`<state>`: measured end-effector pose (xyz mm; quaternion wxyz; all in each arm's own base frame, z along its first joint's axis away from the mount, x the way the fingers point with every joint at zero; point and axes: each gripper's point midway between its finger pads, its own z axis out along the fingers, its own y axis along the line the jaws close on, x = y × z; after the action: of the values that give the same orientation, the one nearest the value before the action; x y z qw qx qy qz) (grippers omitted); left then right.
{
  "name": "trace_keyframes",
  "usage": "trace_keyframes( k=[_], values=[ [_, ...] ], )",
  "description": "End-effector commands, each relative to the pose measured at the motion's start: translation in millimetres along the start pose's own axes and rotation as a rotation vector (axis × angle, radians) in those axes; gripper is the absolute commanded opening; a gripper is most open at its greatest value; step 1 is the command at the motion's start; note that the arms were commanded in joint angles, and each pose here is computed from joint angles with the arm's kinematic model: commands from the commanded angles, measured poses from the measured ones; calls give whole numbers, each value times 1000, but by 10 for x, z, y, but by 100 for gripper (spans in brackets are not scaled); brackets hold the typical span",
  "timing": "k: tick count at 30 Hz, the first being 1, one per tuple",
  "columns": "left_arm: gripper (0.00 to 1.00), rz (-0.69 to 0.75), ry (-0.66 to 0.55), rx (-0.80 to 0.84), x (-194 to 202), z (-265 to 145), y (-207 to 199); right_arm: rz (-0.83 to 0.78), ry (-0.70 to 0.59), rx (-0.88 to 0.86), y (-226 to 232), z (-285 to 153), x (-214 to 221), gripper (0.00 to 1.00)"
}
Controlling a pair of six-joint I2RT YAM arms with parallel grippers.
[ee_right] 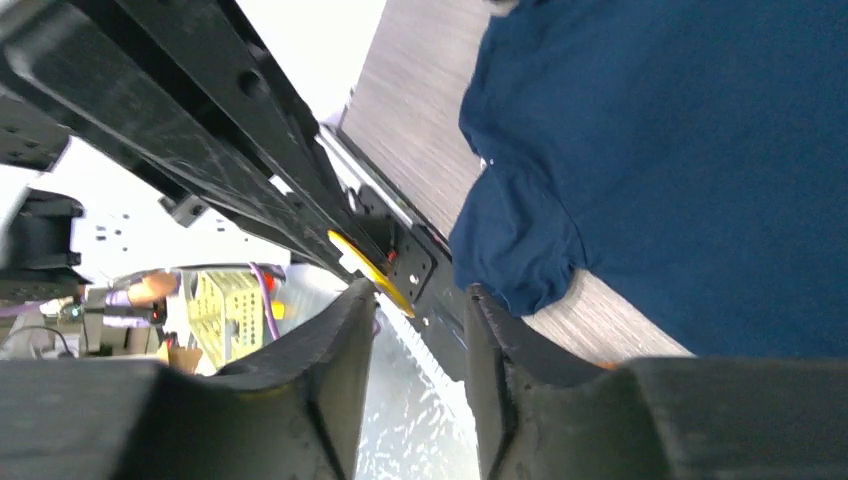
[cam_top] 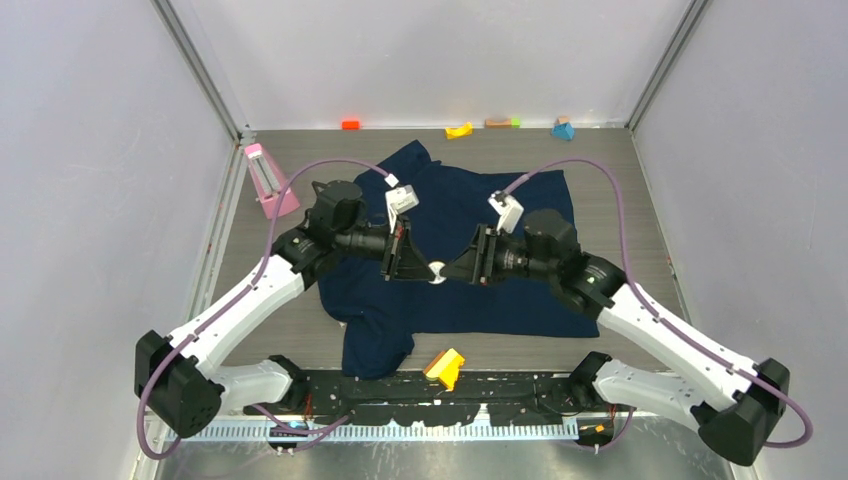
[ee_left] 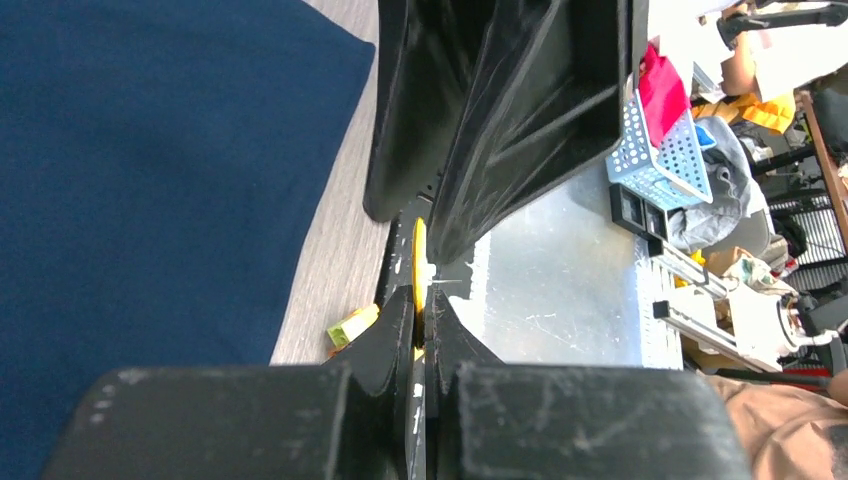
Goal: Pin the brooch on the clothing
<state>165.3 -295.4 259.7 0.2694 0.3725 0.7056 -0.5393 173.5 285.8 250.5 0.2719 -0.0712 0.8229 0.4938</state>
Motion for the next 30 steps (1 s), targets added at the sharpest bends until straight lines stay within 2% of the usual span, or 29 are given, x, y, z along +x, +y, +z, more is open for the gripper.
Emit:
trace_keyframes(
  k=[1,8,12,18,21,25,30],
  values=[
    [0,32,-27,90,-154,-89,-274,-105,-200,-6,154,-266,-375,50],
    [0,-18,-31,22,-177,-110,-86,-157,-269,-24,189,-500,-367,69],
    [0,-67,-60,-172,-170,-280,263,-131,-256,71,-68,-419,-316,73],
    [0,-356,-157,-555,204,-916,1144,-68,-98,177,-465,57,35,70],
    [0,-465,-157,-698,482,-1169,1351,-99,-58,168,-460,396,235,70],
    [0,-466,-171,-790,626,-1321,1355,-158,-3,207,-465,845,492,66],
    [0,-377,-113,-1018,700,-1711,1406,-300,85,166,-234,1449,940,59]
  ],
)
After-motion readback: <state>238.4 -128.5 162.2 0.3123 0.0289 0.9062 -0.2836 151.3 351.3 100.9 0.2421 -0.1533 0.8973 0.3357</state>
